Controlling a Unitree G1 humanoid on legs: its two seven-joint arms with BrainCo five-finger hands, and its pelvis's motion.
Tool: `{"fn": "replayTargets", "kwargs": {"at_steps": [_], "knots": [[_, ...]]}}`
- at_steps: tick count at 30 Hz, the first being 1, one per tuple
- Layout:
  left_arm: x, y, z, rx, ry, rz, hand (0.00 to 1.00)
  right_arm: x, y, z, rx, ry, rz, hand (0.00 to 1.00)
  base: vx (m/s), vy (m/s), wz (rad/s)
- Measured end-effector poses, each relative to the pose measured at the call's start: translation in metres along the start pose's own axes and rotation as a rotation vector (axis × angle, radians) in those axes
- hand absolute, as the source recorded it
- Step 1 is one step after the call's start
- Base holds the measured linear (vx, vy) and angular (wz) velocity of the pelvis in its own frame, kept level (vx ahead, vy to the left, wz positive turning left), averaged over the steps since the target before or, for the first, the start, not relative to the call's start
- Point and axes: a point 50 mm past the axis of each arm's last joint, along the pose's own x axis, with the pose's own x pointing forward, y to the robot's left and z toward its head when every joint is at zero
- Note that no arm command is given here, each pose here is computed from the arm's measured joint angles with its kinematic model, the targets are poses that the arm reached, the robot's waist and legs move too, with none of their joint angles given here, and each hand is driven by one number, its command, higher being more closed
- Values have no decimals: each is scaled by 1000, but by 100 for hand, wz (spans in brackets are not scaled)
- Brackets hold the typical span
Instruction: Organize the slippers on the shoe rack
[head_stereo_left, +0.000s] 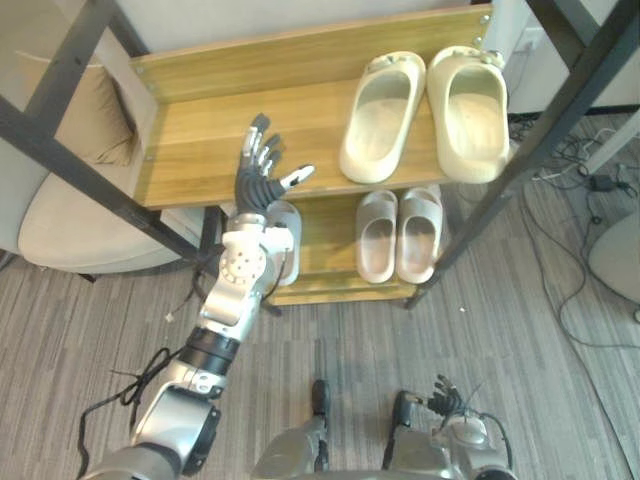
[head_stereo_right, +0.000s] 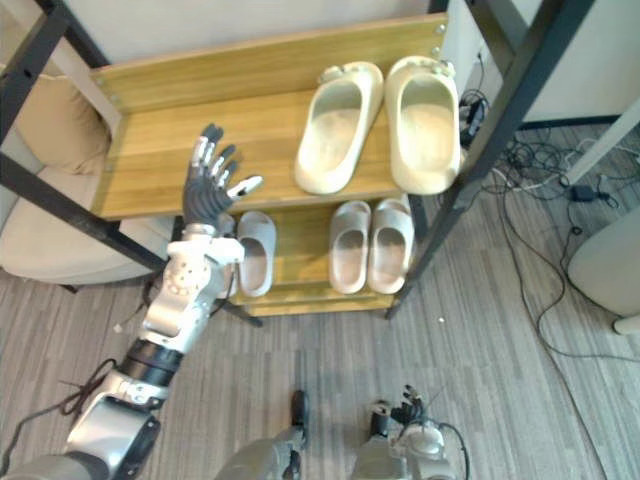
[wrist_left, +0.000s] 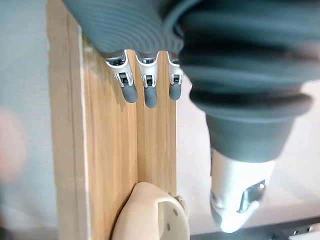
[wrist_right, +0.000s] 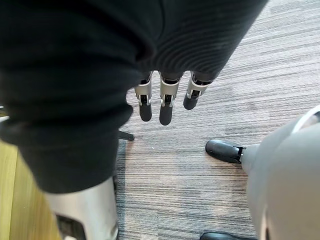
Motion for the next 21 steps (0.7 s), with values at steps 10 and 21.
{"fn": "replayTargets", "kwargs": {"at_steps": [10,21], "knots": [[5,-29,0,-76,18,-111,0,2,0,5,2,-11,-18,0,-1,1,0],[13,-59,8,-174,18,-184,0,1,-1,2,0,4,-24,0,32,5,-13]]}}
